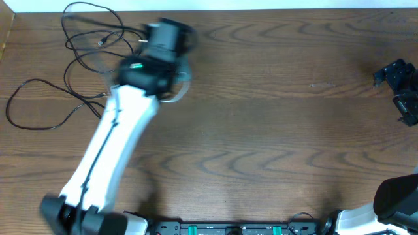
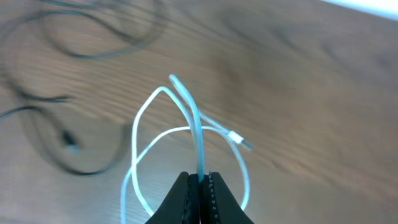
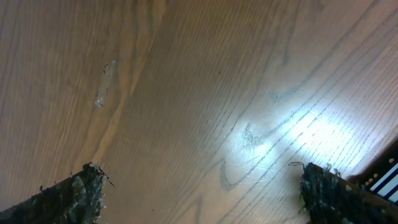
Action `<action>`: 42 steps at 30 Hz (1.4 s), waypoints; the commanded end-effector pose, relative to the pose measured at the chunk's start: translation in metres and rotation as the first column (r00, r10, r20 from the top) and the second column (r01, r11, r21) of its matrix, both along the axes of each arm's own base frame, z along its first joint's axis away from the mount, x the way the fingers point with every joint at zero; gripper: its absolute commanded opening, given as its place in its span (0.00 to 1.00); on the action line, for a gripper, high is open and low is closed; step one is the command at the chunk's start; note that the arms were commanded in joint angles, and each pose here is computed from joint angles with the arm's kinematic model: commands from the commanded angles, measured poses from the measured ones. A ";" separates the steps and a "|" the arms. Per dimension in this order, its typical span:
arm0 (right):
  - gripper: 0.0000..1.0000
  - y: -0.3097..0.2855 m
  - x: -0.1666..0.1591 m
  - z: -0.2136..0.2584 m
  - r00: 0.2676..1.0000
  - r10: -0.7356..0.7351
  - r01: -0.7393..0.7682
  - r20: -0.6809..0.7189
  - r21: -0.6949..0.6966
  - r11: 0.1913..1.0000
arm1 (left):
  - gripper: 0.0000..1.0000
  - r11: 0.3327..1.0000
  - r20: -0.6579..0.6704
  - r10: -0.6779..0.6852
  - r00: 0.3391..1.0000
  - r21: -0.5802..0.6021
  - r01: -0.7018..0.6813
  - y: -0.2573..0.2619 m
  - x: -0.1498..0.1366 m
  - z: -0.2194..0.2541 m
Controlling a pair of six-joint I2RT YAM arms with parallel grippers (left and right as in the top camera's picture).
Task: Untangle cables
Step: 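Carry the white cable with the left gripper to the lower left, then lower the white cable at the lower left edge with the left gripper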
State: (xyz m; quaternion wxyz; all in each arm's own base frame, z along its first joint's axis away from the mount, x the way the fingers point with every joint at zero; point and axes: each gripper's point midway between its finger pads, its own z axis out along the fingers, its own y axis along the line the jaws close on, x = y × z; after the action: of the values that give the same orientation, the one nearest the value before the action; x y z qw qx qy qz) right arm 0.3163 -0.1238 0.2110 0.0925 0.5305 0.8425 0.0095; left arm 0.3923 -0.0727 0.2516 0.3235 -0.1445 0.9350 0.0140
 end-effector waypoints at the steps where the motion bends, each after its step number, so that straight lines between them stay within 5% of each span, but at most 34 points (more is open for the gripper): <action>1: 0.99 0.000 0.000 0.000 1.000 -0.011 0.011 -0.001 -0.003 1.000 | 0.08 0.979 0.059 0.205 0.977 0.001 -0.206 0.074 -0.012 0.028; 7: 0.99 0.000 0.000 0.000 1.000 -0.011 0.011 -0.001 -0.003 1.000 | 0.07 0.855 0.022 0.518 0.855 0.007 -0.518 0.194 -0.044 0.024; 14: 0.99 0.000 0.000 0.000 1.000 -0.011 0.011 -0.001 -0.003 1.000 | 0.08 0.578 -0.058 0.814 0.578 -0.014 -0.816 0.298 -0.105 0.002; 17: 0.99 0.000 -0.001 0.000 1.000 -0.011 0.011 -0.001 -0.003 1.000 | 0.08 0.408 -0.111 0.906 0.409 -0.036 -0.912 0.325 -0.133 -0.015; 19: 0.99 0.000 0.000 0.000 1.000 -0.011 0.011 -0.001 -0.003 1.000 | 0.07 0.364 -0.128 0.922 0.364 -0.029 -0.931 0.338 -0.140 -0.023; 35: 0.99 0.000 0.000 0.000 1.000 -0.011 0.011 -0.001 -0.003 1.000 | 0.08 0.198 -0.261 0.949 0.179 0.052 -0.979 0.409 -0.158 -0.114; 42: 0.99 0.000 -0.001 0.000 1.000 -0.011 0.011 -0.002 -0.003 1.000 | 0.08 0.186 -0.236 0.957 0.169 0.052 -0.981 0.437 -0.166 -0.125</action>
State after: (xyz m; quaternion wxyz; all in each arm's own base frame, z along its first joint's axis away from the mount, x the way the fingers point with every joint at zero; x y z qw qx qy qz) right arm 0.3162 -0.1238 0.2110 0.0923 0.5306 0.8426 0.0094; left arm 0.2330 0.3546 0.1299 0.1326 -0.7262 0.6532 0.1686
